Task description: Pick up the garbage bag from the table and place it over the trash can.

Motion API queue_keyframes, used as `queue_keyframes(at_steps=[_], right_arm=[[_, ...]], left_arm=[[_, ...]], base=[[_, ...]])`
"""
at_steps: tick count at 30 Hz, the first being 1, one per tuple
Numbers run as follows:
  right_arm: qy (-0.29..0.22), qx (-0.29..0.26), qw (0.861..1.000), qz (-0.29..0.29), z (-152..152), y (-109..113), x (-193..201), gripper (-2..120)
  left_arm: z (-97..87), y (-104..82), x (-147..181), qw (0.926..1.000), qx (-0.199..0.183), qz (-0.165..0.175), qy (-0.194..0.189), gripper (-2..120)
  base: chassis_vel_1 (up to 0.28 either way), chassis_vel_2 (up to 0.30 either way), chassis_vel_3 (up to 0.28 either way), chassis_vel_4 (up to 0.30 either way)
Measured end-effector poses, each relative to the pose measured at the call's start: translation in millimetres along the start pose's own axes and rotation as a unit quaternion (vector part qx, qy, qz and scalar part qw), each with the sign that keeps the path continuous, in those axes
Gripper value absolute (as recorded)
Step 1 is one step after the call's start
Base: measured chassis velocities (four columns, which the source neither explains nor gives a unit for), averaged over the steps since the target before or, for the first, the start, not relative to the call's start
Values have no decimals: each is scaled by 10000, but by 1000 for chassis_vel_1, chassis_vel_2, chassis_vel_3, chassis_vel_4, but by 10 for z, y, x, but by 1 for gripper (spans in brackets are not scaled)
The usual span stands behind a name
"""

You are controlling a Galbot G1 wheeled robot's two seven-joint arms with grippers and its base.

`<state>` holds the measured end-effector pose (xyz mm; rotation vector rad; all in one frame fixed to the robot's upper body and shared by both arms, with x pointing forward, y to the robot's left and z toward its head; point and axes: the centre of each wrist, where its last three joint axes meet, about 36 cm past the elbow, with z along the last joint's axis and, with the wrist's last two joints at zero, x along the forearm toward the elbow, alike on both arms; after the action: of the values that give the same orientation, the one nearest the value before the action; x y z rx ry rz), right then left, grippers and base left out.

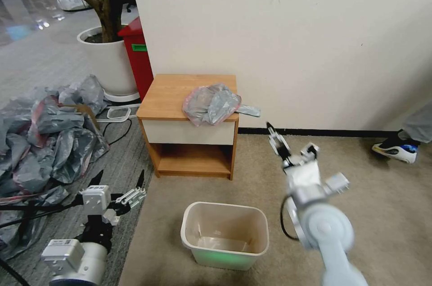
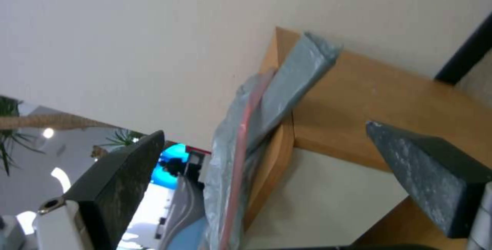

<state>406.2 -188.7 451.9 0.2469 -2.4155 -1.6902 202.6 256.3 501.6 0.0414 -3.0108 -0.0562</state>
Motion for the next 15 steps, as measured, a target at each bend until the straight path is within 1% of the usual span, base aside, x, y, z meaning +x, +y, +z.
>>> queue_keyframes(at_steps=[1, 3, 5, 6, 8, 9, 10, 13, 14, 15], right_arm=[[57, -88, 9999, 17, 1, -8, -87, 100], [79, -121, 9999, 22, 3, -14, -128, 100], [146, -206, 9996, 88, 20, -69, -331, 100], [146, -206, 9996, 88, 20, -69, -331, 100], [169, -267, 9994, 136, 31, -115, -511, 100], [169, -267, 9994, 136, 31, -115, -511, 100], [164, -317, 9993, 144, 31, -125, -600, 100], [170, -399, 9990, 106, 24, -161, -815, 97], [170, -399, 9990, 106, 24, -161, -815, 97], [189, -388, 9990, 117, 28, -201, -902, 92]], left_arm=[[0, 4, 0, 10000, -9, -2, 1, 100], [0, 6, 0, 10000, -13, -2, 2, 100], [-1, 8, -3, 10000, -23, 14, -2, 100], [-1, 8, -3, 10000, -23, 14, -2, 100], [-6, 7, -14, 10000, -29, 38, -28, 100], [-6, 7, -14, 10000, -29, 38, -28, 100], [-7, 6, -17, 10000, -30, 48, -36, 100], [-7, 3, -19, 10000, -32, 52, -43, 100], [-7, 3, -19, 10000, -32, 52, -43, 100], [-5, -3, -19, 10000, -26, 61, -41, 100]], base=[[0, 0, 0, 0], [0, 0, 0, 0], [0, 0, 0, 0], [0, 0, 0, 0], [0, 0, 0, 0], [0, 0, 0, 0], [0, 0, 0, 0], [0, 0, 0, 0], [0, 0, 0, 0], [0, 0, 0, 0]])
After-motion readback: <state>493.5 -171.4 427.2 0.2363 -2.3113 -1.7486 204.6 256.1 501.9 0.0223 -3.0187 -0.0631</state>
